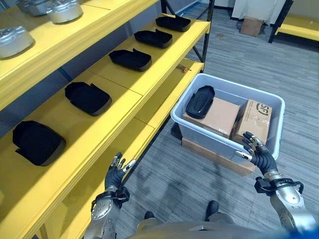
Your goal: Move parts from the plastic box to the shelf.
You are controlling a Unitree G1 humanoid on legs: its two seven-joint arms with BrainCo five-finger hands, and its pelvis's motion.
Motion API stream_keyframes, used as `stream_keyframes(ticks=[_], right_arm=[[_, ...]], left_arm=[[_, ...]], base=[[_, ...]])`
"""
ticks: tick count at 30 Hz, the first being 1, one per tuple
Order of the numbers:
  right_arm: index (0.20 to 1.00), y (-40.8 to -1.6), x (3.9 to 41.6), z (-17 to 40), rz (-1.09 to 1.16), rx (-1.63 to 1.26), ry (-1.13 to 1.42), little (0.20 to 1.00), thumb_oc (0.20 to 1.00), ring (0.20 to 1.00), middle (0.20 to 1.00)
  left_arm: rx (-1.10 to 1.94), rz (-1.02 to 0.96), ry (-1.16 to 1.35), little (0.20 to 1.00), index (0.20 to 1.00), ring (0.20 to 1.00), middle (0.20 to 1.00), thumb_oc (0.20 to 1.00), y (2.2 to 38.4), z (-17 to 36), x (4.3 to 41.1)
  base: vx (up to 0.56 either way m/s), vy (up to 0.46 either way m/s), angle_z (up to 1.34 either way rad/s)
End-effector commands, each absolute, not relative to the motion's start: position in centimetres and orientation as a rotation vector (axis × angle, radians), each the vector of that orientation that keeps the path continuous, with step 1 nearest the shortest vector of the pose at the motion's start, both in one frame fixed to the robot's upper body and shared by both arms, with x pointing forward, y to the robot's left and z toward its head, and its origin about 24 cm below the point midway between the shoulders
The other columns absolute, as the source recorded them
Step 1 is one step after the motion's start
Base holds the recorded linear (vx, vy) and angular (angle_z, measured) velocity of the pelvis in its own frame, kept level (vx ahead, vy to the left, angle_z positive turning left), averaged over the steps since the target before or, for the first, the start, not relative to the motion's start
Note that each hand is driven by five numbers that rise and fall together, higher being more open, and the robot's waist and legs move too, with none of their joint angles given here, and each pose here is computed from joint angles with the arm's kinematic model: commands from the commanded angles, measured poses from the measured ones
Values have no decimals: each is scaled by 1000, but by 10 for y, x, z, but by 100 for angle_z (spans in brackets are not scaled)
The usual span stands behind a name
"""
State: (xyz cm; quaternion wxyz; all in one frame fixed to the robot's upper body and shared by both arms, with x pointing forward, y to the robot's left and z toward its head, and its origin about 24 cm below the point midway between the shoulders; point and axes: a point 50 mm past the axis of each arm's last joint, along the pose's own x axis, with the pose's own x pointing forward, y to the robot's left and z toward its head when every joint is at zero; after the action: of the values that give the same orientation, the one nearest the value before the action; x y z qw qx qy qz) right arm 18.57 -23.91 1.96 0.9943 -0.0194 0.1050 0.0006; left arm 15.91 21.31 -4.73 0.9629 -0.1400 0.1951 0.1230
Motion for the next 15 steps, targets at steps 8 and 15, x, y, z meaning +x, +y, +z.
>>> stream_keyframes(ticks=[8,15], right_arm=[[1000,-236,189,50,21,-3,41,1000,1000,1000,1000],[1000,-234,196,49,41,-32,34,1000,1000,1000,1000]], left_arm=[[-171,211,257,1000,1000,1000,1000,1000,235,-17,173],[-173,212,264,1000,1000,1000,1000,1000,235,-21,169]], base=[[56,-244,3],[228,181,-78]])
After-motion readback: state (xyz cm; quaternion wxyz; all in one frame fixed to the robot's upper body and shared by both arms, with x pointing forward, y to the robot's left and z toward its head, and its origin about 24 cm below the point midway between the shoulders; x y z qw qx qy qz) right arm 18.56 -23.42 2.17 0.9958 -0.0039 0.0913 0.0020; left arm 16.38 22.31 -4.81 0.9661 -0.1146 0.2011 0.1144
